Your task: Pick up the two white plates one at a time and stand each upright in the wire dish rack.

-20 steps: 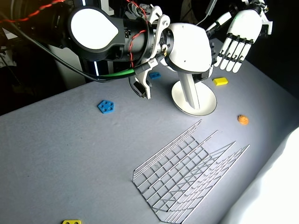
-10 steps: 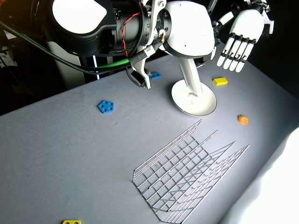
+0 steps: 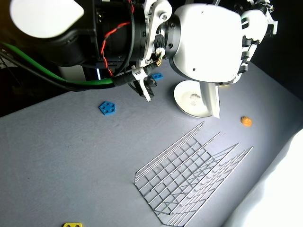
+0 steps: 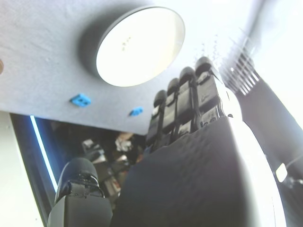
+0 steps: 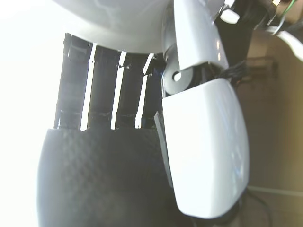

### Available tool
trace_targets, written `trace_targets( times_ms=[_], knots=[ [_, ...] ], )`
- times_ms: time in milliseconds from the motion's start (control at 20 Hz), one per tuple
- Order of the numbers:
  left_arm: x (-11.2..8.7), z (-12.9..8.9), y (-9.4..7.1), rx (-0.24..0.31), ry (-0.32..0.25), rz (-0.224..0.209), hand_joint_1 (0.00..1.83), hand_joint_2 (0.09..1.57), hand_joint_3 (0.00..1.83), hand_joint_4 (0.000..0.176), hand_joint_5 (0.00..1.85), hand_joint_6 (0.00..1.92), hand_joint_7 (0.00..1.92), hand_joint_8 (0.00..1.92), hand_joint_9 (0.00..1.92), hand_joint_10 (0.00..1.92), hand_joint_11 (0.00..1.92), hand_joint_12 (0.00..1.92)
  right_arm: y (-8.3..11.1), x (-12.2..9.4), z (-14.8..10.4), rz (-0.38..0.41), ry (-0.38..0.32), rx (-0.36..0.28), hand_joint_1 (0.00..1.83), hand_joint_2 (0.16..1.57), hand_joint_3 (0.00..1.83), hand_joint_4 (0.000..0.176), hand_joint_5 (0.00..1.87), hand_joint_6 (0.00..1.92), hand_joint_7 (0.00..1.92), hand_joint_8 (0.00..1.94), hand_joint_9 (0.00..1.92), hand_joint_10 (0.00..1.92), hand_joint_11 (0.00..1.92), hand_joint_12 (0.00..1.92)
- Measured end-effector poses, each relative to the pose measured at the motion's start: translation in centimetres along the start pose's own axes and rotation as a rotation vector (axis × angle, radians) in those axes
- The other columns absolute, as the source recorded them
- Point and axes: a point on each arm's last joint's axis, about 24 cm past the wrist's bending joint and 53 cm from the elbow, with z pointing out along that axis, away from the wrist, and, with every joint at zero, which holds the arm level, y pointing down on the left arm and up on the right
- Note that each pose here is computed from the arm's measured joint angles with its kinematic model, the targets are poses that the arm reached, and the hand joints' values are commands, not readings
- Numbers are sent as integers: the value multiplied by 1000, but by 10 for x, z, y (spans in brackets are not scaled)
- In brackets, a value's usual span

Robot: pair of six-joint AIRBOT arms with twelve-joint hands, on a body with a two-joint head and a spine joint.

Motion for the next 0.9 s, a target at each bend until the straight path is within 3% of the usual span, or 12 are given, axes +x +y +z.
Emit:
trace_targets(
  times_ms=[150, 400, 650, 900],
  knots=[
    [-1, 2, -1, 5, -2, 1, 0, 1034, 0, 0, 62, 10, 63, 11, 55, 12, 25, 11, -8, -22, -6, 73, -77, 33, 1378, 1099, 0, 0, 920, 1028, 1044, 838, 957, 1106, 844, 947],
    [-1, 2, -1, 5, -3, 2, 0, 1030, 0, 0, 72, 7, 77, 10, 67, 10, 33, 20, -25, -40, -14, 103, -148, 98, 1378, 1095, 1, 0, 938, 991, 1048, 842, 955, 1107, 838, 959],
    [-1, 2, -2, 7, -4, 1, 0, 1041, 2, 0, 51, 0, 55, 1, 47, 1, 11, 15, -30, -44, -19, 145, -164, 105, 1378, 1097, 0, 0, 926, 1016, 1041, 842, 967, 1098, 838, 962],
    [-1, 2, -1, 6, -3, 2, 0, 1032, 0, 0, 67, 5, 67, 4, 56, 4, 32, 30, -53, -50, -29, 222, -206, 153, 1374, 1109, 1, 0, 895, 1071, 1009, 892, 945, 1126, 834, 972]
  ],
)
